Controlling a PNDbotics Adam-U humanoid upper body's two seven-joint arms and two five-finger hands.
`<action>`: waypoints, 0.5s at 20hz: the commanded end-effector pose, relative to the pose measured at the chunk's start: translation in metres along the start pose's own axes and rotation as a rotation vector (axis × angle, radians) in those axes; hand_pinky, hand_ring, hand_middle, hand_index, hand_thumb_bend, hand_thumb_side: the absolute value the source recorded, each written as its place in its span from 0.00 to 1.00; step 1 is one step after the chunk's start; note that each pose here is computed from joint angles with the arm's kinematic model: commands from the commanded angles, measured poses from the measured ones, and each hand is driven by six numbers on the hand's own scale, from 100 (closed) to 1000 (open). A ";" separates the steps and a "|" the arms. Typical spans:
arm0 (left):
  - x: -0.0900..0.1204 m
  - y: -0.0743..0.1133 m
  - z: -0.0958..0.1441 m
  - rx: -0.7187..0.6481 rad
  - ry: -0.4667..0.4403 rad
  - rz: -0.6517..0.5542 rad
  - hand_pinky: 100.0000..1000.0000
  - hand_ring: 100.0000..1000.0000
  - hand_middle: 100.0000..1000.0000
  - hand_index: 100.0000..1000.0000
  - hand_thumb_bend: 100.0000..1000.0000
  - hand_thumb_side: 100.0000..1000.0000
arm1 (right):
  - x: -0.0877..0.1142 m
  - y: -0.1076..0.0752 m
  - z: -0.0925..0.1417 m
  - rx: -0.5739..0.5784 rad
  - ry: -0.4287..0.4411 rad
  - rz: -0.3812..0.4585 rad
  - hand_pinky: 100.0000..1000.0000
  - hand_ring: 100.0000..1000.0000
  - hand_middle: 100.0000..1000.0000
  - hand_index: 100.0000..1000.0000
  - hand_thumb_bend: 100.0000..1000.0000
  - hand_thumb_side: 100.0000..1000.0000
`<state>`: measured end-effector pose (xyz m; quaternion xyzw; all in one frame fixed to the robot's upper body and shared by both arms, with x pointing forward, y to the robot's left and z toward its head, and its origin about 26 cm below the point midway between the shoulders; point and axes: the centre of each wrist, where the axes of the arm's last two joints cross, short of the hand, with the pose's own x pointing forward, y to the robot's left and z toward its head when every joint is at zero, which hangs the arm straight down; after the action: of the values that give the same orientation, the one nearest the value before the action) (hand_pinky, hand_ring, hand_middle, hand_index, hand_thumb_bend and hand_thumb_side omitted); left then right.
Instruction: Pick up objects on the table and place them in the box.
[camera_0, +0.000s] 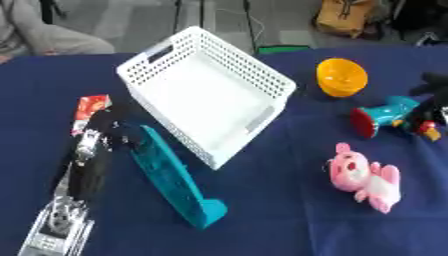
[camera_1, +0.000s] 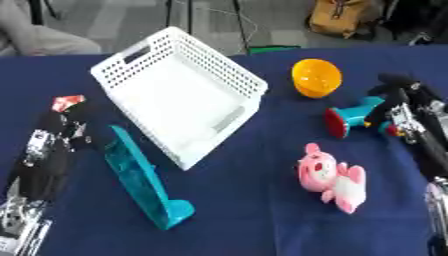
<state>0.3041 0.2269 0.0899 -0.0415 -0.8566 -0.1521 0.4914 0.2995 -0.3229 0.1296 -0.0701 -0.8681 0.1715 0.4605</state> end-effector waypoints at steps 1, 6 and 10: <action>0.013 0.016 -0.006 0.025 -0.039 -0.092 0.38 0.87 0.83 0.73 0.12 0.93 | 0.004 -0.004 -0.002 0.004 -0.015 0.013 0.31 0.42 0.61 0.81 0.00 0.61; 0.039 0.052 -0.015 0.089 -0.056 -0.415 0.40 0.86 0.82 0.74 0.09 0.80 | 0.003 -0.005 0.000 0.001 -0.007 0.018 0.31 0.42 0.61 0.81 0.00 0.61; 0.066 0.086 -0.029 0.053 0.041 -0.823 0.47 0.83 0.81 0.77 0.22 0.65 | 0.002 -0.005 0.002 0.000 0.003 0.020 0.31 0.42 0.61 0.81 0.00 0.61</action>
<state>0.3152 0.2835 0.1605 0.2635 -0.8163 -0.2888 0.4253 0.2971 -0.3244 0.1258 -0.0715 -0.8647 0.1703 0.4670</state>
